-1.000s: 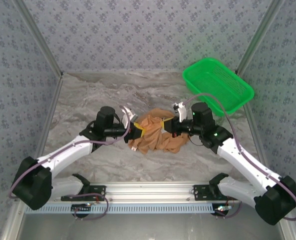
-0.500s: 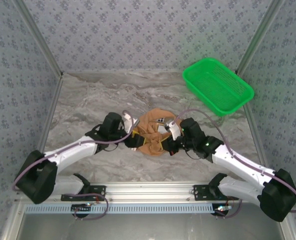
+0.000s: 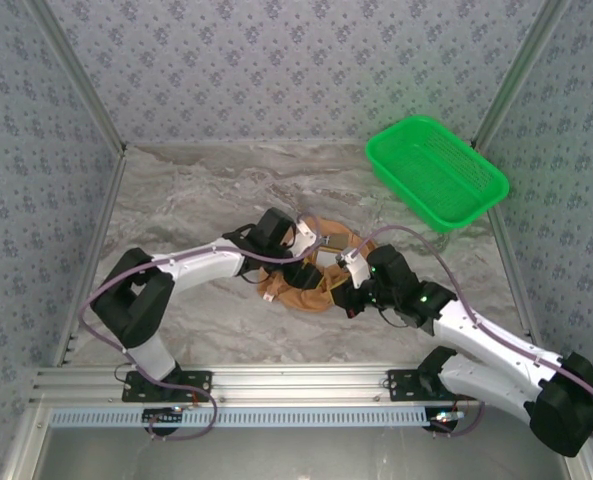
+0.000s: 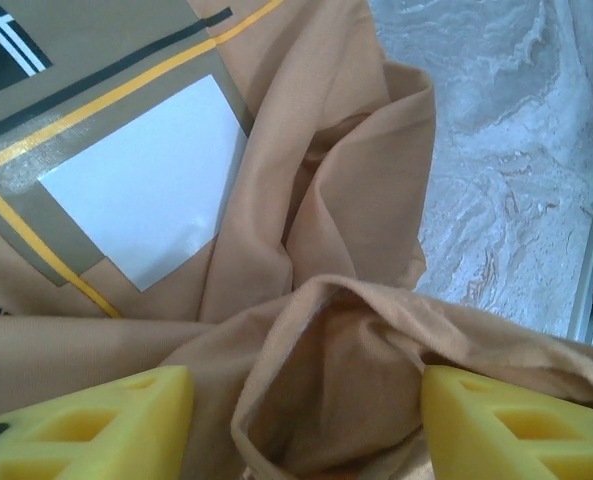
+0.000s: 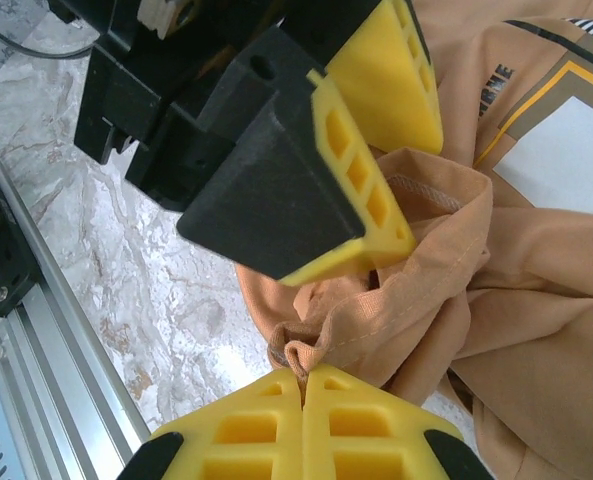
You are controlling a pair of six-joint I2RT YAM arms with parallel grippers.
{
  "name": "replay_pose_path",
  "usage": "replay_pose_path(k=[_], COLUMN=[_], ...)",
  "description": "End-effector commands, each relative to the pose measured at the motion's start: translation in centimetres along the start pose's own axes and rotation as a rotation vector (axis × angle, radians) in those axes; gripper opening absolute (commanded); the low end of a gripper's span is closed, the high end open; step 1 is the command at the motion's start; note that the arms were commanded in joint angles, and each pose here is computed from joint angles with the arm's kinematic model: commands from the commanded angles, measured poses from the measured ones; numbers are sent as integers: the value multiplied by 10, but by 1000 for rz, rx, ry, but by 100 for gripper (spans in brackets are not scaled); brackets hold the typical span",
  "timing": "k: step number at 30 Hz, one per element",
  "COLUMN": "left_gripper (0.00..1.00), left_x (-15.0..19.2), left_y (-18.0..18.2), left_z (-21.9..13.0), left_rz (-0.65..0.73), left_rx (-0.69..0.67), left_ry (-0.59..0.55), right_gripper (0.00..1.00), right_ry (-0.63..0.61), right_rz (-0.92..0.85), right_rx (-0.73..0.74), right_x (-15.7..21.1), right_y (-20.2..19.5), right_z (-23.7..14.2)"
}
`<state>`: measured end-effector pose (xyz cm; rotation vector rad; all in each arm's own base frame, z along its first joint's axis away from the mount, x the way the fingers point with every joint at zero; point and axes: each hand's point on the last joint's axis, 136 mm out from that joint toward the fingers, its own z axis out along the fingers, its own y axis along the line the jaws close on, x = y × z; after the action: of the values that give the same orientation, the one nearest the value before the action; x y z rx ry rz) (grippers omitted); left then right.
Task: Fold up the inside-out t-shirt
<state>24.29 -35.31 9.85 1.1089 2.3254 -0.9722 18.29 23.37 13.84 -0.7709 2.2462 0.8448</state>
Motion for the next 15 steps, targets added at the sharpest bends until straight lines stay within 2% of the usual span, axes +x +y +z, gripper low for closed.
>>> replay_pose_path(k=[1,9,12,15], left_gripper=[55,36,22,6], left_x=[-4,-14,-24,-48], left_y=[-5,-19,-19,-17], left_z=[3,13,15,5], left_rz=[41,51,52,47], left_rx=[29,140,138,103], left_ry=[28,41,23,-33], right_gripper=[0,0,0,0], right_ry=[15,22,10,12], right_rz=[-12,-11,-6,7], right_rx=[17,33,43,68], right_x=[7,8,4,0], right_y=[-2,-5,-6,-7], right_z=[-1,-3,-4,-10])
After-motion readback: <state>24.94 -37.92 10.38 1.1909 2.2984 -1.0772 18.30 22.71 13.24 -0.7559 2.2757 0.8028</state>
